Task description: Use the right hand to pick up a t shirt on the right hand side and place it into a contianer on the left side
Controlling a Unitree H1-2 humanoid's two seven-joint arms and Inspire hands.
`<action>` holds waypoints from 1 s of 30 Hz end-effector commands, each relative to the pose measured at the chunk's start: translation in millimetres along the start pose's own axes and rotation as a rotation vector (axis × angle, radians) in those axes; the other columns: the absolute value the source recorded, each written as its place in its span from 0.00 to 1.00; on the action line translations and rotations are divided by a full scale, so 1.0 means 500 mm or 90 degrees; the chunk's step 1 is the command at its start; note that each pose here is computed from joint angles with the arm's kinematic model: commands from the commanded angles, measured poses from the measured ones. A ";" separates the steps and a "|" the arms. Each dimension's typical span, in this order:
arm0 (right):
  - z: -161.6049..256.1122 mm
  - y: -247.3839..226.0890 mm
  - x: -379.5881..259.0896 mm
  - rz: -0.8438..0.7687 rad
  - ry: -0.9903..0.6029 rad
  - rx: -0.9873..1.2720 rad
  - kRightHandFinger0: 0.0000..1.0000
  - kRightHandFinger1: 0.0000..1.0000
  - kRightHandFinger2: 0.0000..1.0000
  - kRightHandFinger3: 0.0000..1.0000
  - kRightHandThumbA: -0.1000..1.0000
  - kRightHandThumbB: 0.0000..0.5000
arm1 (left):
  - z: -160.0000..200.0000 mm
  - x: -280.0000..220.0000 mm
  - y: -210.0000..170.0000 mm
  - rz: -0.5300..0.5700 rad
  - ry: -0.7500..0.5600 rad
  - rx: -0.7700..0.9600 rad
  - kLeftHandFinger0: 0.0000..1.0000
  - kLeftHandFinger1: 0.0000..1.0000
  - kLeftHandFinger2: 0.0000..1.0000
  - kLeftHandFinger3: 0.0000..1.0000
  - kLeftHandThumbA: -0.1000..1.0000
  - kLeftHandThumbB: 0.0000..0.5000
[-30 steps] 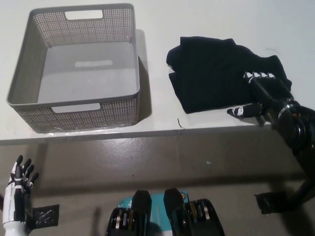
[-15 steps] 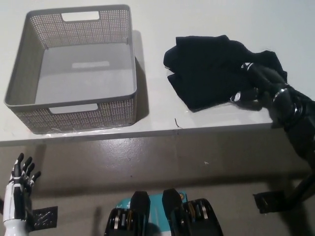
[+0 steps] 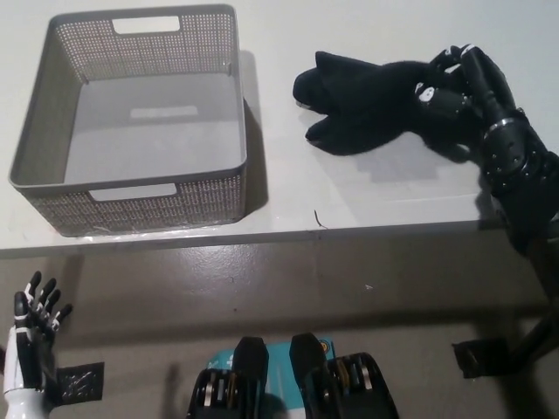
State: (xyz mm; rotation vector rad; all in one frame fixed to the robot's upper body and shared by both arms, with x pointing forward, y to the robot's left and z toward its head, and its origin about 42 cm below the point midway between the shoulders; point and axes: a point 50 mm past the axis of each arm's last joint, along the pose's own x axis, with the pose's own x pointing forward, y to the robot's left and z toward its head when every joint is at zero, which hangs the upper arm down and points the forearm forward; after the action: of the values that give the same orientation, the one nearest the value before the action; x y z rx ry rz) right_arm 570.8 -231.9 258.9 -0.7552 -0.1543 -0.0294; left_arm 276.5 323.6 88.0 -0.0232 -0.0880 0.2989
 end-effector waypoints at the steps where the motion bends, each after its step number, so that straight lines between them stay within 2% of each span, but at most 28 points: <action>1: 0.112 -0.070 0.042 -0.107 -0.117 0.065 0.66 0.57 0.58 0.53 0.00 0.56 | 0.020 0.000 0.008 -0.004 -0.013 0.014 0.96 1.00 1.00 1.00 0.98 0.08; 2: 0.139 -0.071 0.047 -0.113 -0.125 0.084 0.64 0.56 0.57 0.52 0.00 0.54 | 0.020 -0.001 0.009 -0.006 -0.013 0.022 0.94 1.00 1.00 1.00 0.98 0.08; 5: 0.183 -0.076 0.052 -0.130 -0.176 0.106 0.57 0.51 0.53 0.50 0.00 0.55 | 0.020 -0.001 0.012 -0.003 -0.009 0.023 0.95 1.00 1.00 1.00 0.97 0.09; 8: 0.255 -0.084 0.062 -0.147 -0.221 0.138 0.53 0.51 0.54 0.52 0.00 0.57 | 0.019 0.000 0.012 -0.008 -0.004 0.028 0.95 1.00 1.00 1.00 0.99 0.10; 9: 0.268 -0.085 0.062 -0.149 -0.233 0.142 0.53 0.52 0.53 0.52 0.00 0.57 | 0.018 -0.002 0.012 -0.009 -0.001 0.031 0.95 1.00 1.00 1.00 0.99 0.10; 10: 0.319 -0.087 0.062 -0.155 -0.272 0.139 0.56 0.53 0.54 0.53 0.00 0.56 | 0.017 -0.003 0.012 -0.010 0.003 0.031 0.95 1.00 1.00 1.00 1.00 0.12; 12: 0.351 -0.086 0.061 -0.158 -0.305 0.149 0.63 0.53 0.54 0.53 0.00 0.58 | 0.016 -0.004 0.012 -0.009 0.005 0.030 0.95 1.00 1.00 1.00 1.00 0.14; 13: 0.401 -0.084 0.058 -0.153 -0.334 0.164 0.56 0.51 0.54 0.52 0.00 0.58 | 0.017 -0.006 0.012 -0.011 0.003 0.037 0.95 1.00 1.00 1.00 1.00 0.16; 14: 0.427 -0.081 0.057 -0.152 -0.349 0.167 0.53 0.49 0.52 0.52 0.00 0.58 | 0.016 -0.007 0.011 -0.011 0.007 0.035 0.95 1.00 1.00 1.00 1.00 0.16; 15: 0.428 -0.081 0.056 -0.152 -0.349 0.168 0.53 0.49 0.52 0.52 0.00 0.58 | 0.015 -0.008 0.011 -0.011 0.008 0.035 0.95 1.00 1.00 1.00 1.00 0.16; 17: 0.487 -0.073 0.048 -0.131 -0.373 0.206 0.53 0.51 0.56 0.53 0.00 0.52 | 0.016 -0.008 0.009 -0.013 0.011 0.034 0.95 1.00 1.00 1.00 1.00 0.15; 19: 0.509 -0.067 0.044 -0.130 -0.388 0.211 0.50 0.50 0.55 0.52 0.00 0.52 | 0.016 -0.007 0.010 -0.015 0.010 0.038 0.95 1.00 1.00 1.00 1.00 0.16; 21: 0.553 -0.049 0.036 -0.139 -0.422 0.211 0.44 0.45 0.52 0.50 0.00 0.59 | 0.018 -0.006 0.011 -0.018 0.012 0.043 0.94 1.00 1.00 1.00 1.00 0.13; 24: 0.590 -0.034 0.027 -0.145 -0.451 0.206 0.41 0.42 0.48 0.47 0.00 0.62 | 0.018 -0.003 0.008 -0.023 0.013 0.044 0.94 1.00 1.00 1.00 1.00 0.13; 28: 0.625 -0.017 0.015 -0.131 -0.475 0.227 0.38 0.40 0.47 0.46 0.00 0.60 | 0.019 0.006 -0.001 -0.039 0.013 0.056 0.95 1.00 1.00 1.00 1.00 0.17; 29: 0.633 -0.010 0.013 -0.121 -0.476 0.226 0.39 0.41 0.48 0.47 0.00 0.59 | 0.019 0.008 -0.006 -0.044 0.017 0.058 0.95 1.00 1.00 1.00 1.00 0.20; 30: 0.649 0.009 0.009 -0.105 -0.482 0.227 0.39 0.40 0.48 0.47 0.00 0.61 | 0.020 0.008 -0.009 -0.051 0.016 0.055 0.95 1.00 1.00 1.00 1.00 0.28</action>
State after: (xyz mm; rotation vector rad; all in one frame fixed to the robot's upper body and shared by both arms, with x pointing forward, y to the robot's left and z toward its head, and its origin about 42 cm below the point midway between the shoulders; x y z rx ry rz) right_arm 551.4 -34.4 425.9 -0.4386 -0.7088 0.1137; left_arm 272.7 321.9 85.2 0.0249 -0.0191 0.2587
